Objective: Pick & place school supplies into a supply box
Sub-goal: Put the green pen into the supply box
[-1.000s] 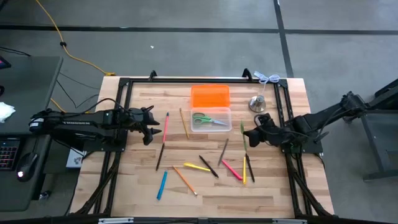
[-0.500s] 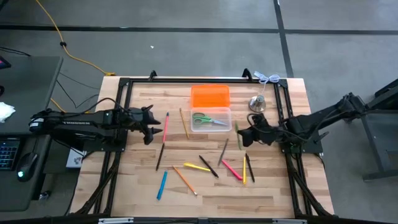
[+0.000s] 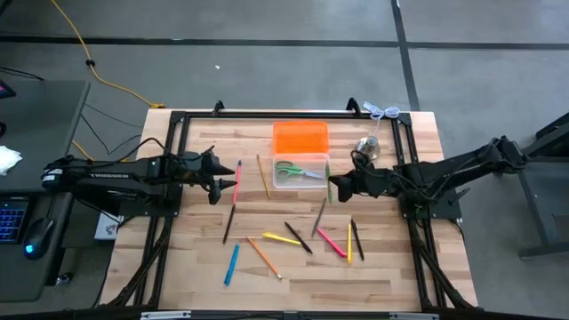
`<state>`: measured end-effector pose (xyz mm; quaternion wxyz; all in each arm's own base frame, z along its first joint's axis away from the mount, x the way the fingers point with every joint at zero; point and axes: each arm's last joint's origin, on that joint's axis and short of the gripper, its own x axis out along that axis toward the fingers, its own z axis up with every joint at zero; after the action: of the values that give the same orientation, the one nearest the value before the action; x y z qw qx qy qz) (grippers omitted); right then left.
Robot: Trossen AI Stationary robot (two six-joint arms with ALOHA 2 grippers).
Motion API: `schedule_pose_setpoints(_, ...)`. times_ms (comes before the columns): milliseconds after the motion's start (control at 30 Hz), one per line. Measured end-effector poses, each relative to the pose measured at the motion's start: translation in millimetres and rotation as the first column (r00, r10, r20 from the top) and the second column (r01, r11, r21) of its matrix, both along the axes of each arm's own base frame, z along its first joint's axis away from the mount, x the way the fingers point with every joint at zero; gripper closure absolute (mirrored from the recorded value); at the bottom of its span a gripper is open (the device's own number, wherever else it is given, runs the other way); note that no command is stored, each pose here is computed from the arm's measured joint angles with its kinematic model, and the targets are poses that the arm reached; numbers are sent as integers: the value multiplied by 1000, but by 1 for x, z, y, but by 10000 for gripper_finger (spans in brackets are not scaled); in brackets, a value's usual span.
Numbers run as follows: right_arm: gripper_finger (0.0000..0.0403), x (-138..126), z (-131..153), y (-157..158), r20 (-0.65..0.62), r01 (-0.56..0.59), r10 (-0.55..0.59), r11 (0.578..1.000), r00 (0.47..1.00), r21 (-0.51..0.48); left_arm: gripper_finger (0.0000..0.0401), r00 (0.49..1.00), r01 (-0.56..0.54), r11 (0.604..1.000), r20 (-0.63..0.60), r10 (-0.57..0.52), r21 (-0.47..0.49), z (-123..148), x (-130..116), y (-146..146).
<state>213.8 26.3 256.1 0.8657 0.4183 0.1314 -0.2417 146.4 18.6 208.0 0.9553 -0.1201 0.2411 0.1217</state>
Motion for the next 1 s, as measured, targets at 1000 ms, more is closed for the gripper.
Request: schedule_pose_setpoints(1000, 403, 13, 16, -52, 109, 0, 22, 981, 994, -194, 178, 1000, 0, 1000, -1, 0, 0, 0, 0, 0)
